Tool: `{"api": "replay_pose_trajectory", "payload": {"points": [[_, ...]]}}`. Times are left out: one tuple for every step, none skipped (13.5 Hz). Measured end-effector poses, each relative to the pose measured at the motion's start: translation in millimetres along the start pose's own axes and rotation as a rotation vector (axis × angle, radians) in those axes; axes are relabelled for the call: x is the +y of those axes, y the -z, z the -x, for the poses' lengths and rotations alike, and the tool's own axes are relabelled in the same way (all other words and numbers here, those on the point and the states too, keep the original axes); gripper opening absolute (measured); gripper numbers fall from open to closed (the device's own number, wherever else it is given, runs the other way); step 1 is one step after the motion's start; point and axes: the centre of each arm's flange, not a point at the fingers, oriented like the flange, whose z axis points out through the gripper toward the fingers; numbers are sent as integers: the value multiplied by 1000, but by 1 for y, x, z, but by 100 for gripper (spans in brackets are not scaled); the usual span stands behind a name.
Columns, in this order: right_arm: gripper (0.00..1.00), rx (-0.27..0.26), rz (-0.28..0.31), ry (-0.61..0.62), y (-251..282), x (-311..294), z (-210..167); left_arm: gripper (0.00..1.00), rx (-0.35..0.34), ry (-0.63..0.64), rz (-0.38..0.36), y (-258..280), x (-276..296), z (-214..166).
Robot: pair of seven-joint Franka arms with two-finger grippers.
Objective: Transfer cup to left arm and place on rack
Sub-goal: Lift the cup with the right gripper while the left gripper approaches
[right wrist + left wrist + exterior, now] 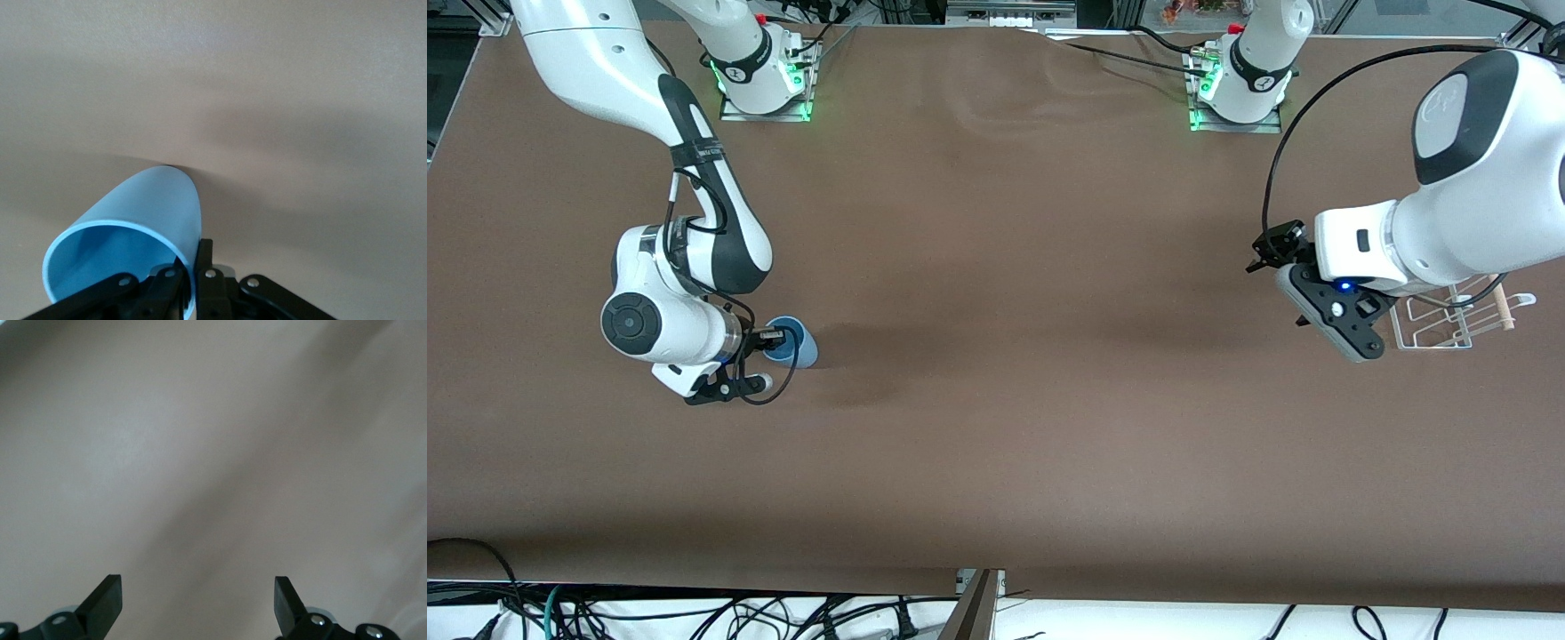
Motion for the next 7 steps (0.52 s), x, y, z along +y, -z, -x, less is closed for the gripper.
{"api": "replay_pose_trajectory", "payload": {"points": [[5,-27,-17,-26,9,-5,0,100,11,-52,9,-3,0,-3],[5,-56,-46,-54,25,-16,-1,100,19,-102,24,-8,-1,-5],[5,-82,-86,-88,45,-29,-2,100,22,-148,36,-13,-3,-6],[5,-109,-139,-129,63,-44,-1,100,25,-190,50,-19,-4,-7],[5,-140,-195,-173,76,-61,1,100,39,-226,77,-24,-5,-9],[5,-176,-254,-227,84,-79,4,100,63,-256,117,-30,-5,-11],[5,-218,-324,-292,88,-100,7,100,86,-278,155,-38,-6,-13]]}}
